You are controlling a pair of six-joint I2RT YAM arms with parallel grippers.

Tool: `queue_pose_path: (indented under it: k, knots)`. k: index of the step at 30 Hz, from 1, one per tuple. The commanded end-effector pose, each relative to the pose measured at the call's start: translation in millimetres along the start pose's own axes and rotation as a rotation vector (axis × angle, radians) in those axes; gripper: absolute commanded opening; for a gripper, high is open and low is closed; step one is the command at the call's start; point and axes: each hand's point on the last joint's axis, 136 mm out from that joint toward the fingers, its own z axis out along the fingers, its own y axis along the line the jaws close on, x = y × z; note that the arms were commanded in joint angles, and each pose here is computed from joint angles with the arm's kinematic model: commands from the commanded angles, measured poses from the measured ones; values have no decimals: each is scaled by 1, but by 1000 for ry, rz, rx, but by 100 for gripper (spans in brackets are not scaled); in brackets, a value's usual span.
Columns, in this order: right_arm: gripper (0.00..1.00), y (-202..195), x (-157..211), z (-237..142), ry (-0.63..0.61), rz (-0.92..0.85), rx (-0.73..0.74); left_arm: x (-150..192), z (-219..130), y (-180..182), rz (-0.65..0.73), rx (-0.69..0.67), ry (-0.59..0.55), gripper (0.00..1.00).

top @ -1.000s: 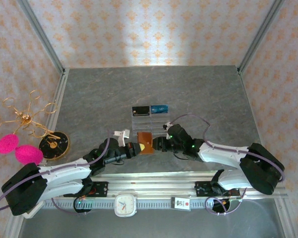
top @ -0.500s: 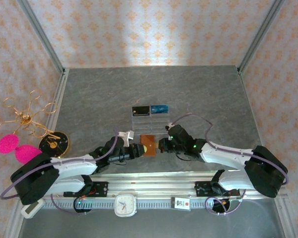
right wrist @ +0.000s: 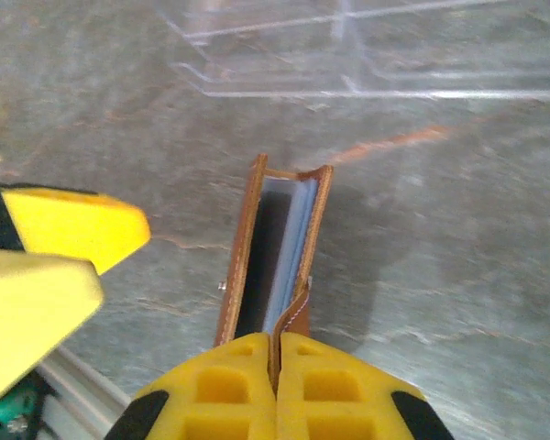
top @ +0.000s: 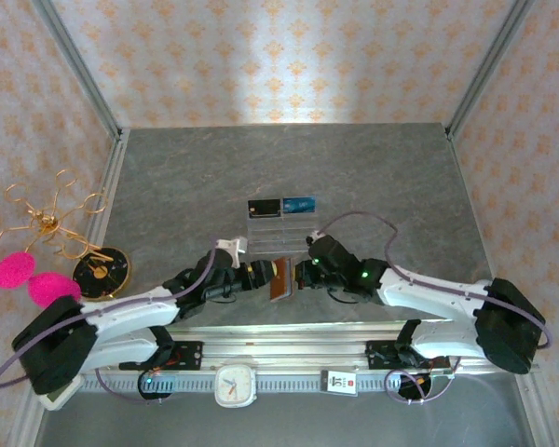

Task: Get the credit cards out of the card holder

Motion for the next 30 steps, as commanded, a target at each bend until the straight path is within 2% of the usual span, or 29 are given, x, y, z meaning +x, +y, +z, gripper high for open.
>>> queue_pose_path:
  k: [1,4,10,15,19,24,30]
  knots:
    - [0,28,-17,-2,-44,-39,-21,-21,-14,7,62,-73,-86,71]
    - [0,30,-18,0,-44,-44,1,-28,-22,6,89,-85,-114,74]
    - [0,-31,3,10,-14,23,173,-26,-22,7,94,-85,-108,75]
    - [0,-81,29,23,26,59,307,-18,-15,15,80,-86,-86,59]
    - [0,-105,38,27,34,59,405,-15,-8,13,84,-63,-67,57]
    - [0,-117,36,28,21,66,452,-9,6,11,84,-47,-21,37]
    - [0,-119,36,30,13,70,447,-4,11,35,79,-144,-11,37]
